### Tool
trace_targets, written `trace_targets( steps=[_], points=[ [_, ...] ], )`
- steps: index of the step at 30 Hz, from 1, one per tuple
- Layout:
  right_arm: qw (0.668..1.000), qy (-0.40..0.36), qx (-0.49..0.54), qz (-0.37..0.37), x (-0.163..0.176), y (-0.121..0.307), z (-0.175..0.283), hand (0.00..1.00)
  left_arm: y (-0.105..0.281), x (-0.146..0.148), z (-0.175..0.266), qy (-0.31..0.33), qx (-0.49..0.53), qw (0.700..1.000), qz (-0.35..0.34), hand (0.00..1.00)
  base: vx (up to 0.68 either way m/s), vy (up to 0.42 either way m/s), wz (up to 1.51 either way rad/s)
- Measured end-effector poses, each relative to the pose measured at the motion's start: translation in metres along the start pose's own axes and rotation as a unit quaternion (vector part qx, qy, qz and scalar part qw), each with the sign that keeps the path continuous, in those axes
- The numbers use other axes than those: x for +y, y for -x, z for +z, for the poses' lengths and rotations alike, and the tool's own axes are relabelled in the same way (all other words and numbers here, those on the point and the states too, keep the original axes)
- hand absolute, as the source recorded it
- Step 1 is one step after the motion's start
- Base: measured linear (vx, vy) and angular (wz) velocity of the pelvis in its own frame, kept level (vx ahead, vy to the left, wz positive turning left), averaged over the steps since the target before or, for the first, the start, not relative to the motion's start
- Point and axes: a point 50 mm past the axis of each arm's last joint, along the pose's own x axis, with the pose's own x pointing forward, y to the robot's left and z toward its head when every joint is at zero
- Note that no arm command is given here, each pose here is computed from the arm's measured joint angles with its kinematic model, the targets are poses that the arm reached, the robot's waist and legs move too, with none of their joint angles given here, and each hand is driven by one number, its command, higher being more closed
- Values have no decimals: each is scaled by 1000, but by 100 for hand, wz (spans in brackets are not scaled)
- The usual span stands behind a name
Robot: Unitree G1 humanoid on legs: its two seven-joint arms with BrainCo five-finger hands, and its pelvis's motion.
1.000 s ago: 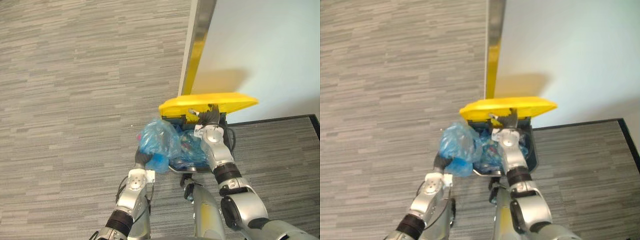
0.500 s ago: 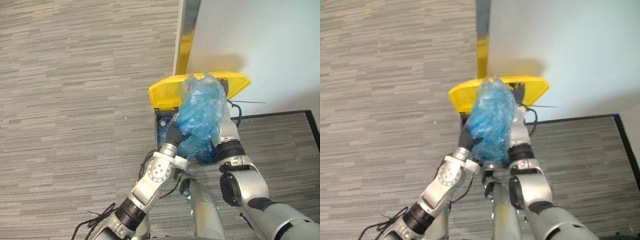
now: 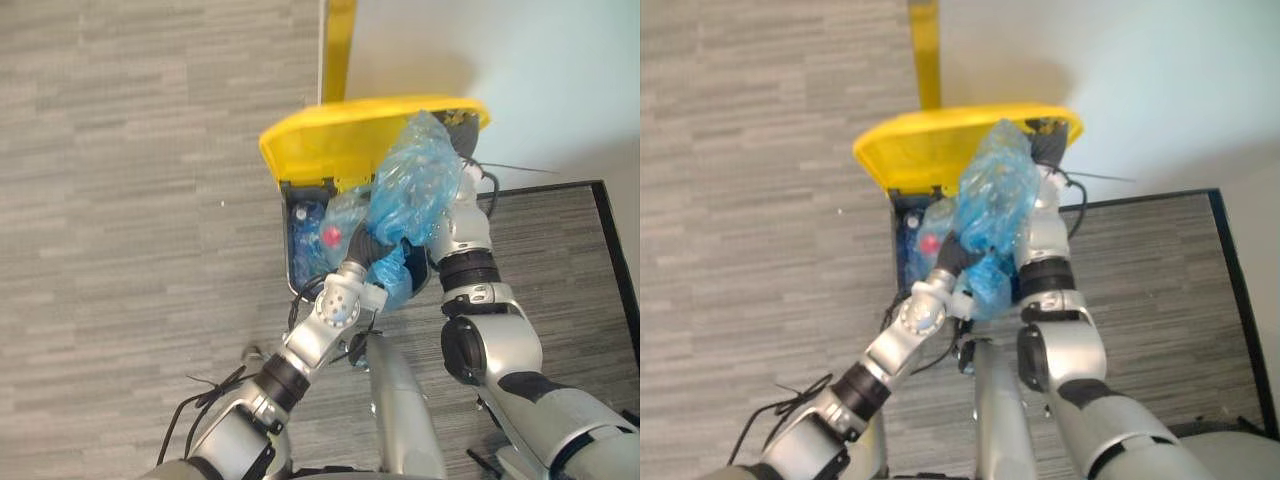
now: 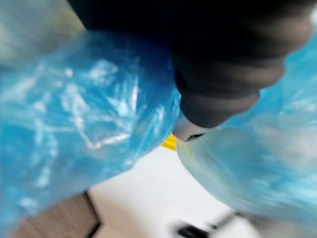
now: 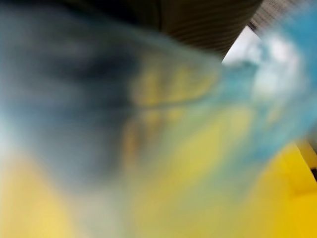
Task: Gather rubbish on tea table into small bin, then transfer packed bag to large trash can.
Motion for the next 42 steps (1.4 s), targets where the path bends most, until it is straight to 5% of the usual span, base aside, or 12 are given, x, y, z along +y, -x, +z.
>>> trace_targets(
  steps=[18, 19, 42],
  points=[
    [996, 8, -84, 38, 18, 9, 30, 0, -30, 45, 9, 16, 24, 993, 117, 100, -44, 30, -3],
    [996, 10, -85, 40, 19, 9, 30, 0, -31, 46, 12, 14, 21, 993, 117, 0, -6, 52, 1],
    [993, 45, -73, 87, 32, 14, 20, 0, -34, 64, 4, -22, 42, 991, 127, 0, -34, 14, -4]
  ],
)
